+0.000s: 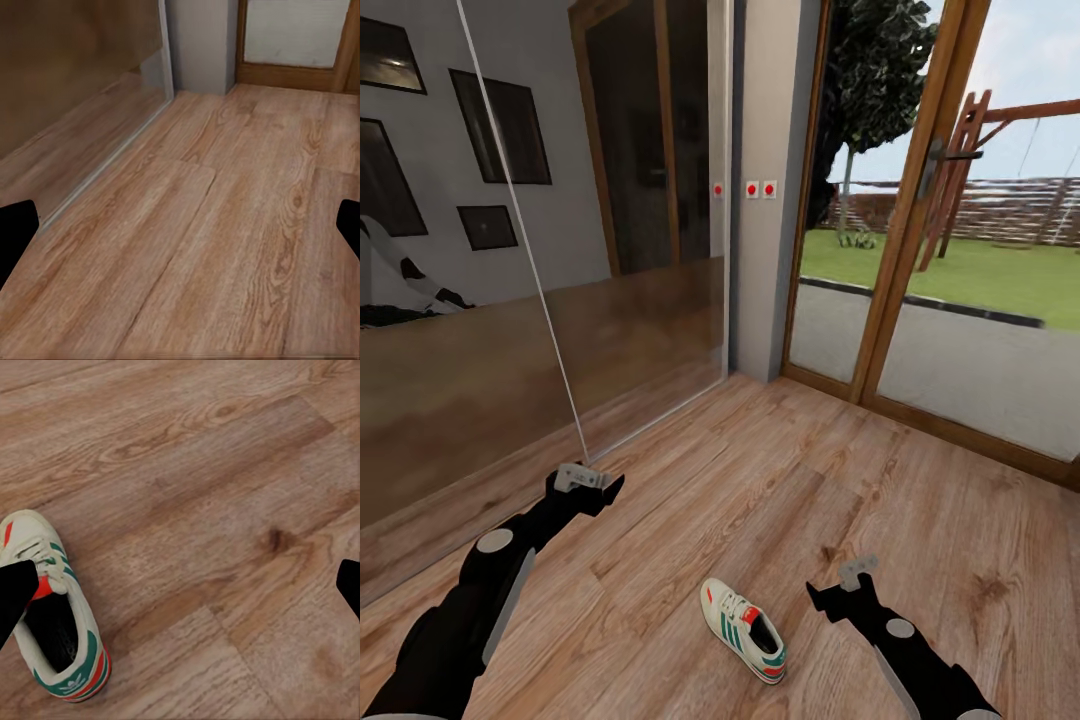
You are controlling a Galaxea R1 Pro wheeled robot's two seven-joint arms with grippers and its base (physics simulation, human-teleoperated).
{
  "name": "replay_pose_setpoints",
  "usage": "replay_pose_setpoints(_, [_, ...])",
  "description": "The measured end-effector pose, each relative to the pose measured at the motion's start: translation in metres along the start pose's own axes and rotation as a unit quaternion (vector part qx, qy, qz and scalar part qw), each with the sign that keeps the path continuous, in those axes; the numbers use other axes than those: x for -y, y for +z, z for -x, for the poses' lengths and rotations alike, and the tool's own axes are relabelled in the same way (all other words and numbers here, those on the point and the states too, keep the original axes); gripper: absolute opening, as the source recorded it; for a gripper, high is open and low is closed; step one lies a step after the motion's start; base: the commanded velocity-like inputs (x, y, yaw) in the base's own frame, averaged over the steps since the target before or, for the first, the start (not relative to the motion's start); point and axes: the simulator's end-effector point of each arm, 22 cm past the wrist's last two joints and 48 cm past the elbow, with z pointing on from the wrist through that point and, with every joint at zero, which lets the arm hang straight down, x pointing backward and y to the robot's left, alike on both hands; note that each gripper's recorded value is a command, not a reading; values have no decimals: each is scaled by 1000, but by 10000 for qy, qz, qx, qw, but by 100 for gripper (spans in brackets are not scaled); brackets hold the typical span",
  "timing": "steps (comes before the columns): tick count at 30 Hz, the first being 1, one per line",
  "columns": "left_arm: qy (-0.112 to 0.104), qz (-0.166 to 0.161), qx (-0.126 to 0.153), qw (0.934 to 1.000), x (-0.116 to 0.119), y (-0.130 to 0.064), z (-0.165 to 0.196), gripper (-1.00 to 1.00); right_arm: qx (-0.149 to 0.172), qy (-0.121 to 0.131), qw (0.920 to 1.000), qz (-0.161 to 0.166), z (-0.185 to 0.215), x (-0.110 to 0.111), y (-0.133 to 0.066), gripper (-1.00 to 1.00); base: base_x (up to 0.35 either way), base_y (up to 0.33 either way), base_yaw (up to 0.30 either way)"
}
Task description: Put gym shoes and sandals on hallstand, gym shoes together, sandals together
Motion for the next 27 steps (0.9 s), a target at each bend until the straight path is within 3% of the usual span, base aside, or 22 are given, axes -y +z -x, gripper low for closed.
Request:
replay_pose_setpoints(12, [12, 15, -157, 9999, 0, 0, -20, 100, 154, -58, 9998, 86, 3, -2, 6, 100, 0, 0, 11])
replay_pose_setpoints(27, [-29, -52, -240, 9997, 7, 8, -62, 100, 115, -64, 9997, 200, -34, -12, 23, 100, 0, 0, 74])
